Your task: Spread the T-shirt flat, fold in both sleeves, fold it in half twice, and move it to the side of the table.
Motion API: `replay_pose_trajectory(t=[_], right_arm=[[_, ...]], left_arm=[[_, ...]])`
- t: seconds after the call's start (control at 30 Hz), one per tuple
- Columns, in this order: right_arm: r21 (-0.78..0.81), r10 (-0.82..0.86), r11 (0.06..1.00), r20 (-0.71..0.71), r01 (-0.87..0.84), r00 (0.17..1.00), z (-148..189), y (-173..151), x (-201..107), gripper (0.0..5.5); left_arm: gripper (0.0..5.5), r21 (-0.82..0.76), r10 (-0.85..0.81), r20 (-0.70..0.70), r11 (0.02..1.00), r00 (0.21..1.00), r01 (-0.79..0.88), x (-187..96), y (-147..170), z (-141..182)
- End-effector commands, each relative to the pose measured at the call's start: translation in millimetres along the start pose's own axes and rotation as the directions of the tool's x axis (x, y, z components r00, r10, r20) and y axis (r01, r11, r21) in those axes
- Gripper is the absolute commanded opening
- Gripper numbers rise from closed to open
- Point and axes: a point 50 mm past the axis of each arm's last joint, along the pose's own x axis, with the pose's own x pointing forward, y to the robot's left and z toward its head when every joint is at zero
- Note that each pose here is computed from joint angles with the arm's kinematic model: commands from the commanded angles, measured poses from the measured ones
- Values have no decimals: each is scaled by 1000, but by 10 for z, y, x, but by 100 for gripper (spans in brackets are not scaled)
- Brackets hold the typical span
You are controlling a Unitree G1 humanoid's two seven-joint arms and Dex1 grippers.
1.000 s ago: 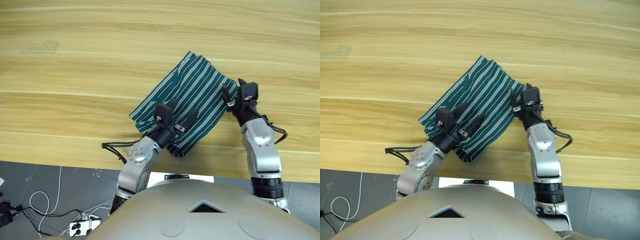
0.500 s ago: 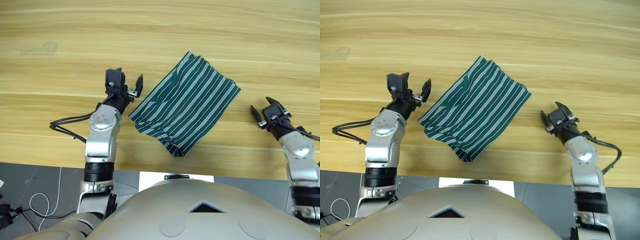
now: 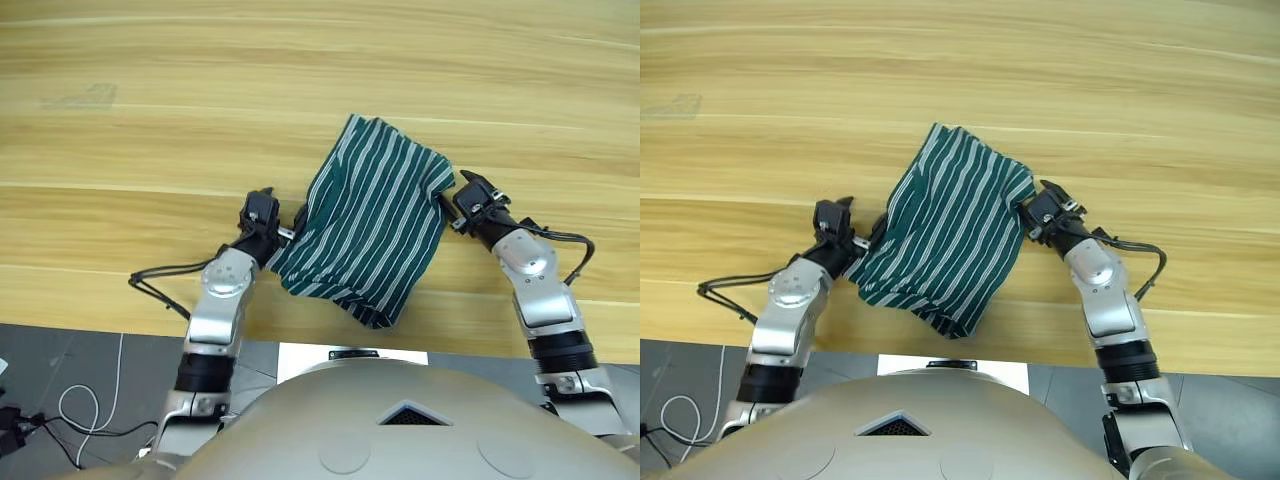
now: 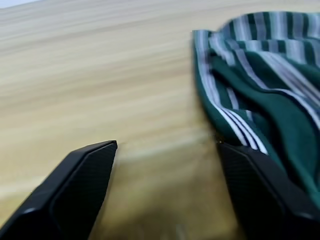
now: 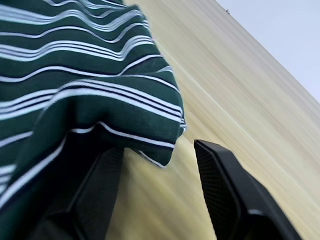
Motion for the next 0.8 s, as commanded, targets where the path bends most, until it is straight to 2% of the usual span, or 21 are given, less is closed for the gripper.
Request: replay_pose_trajectory(t=[0.03,0.23,0.4,0.5,0.63,0.73,0.8], right_arm=[[-12,10,1000,-49,-10,999,1,-7,235,259],[-24,-55,998,-45,53,997,63,-164,564,259],[-4,-139,990,-6,139,990,50,-336,507,259],[42,-143,989,105,139,984,174,-307,175,259],[137,-51,990,281,13,958,531,56,-389,259],[125,118,978,319,-165,940,564,342,-784,259],[96,227,961,263,-260,938,417,469,-904,259]], left_arm=[[378,-58,-32,-189,998,981,22,-257,-164,-340],[378,-81,56,-207,994,977,-74,-290,-70,-404],[378,-81,177,-149,978,973,-190,-238,173,-336],[378,-139,235,-3,963,972,-233,-276,312,-111],[378,-209,117,292,976,949,-57,-344,89,315],[378,-229,24,367,971,930,65,-367,-99,394],[378,-191,-85,375,967,923,166,-381,-274,394]])
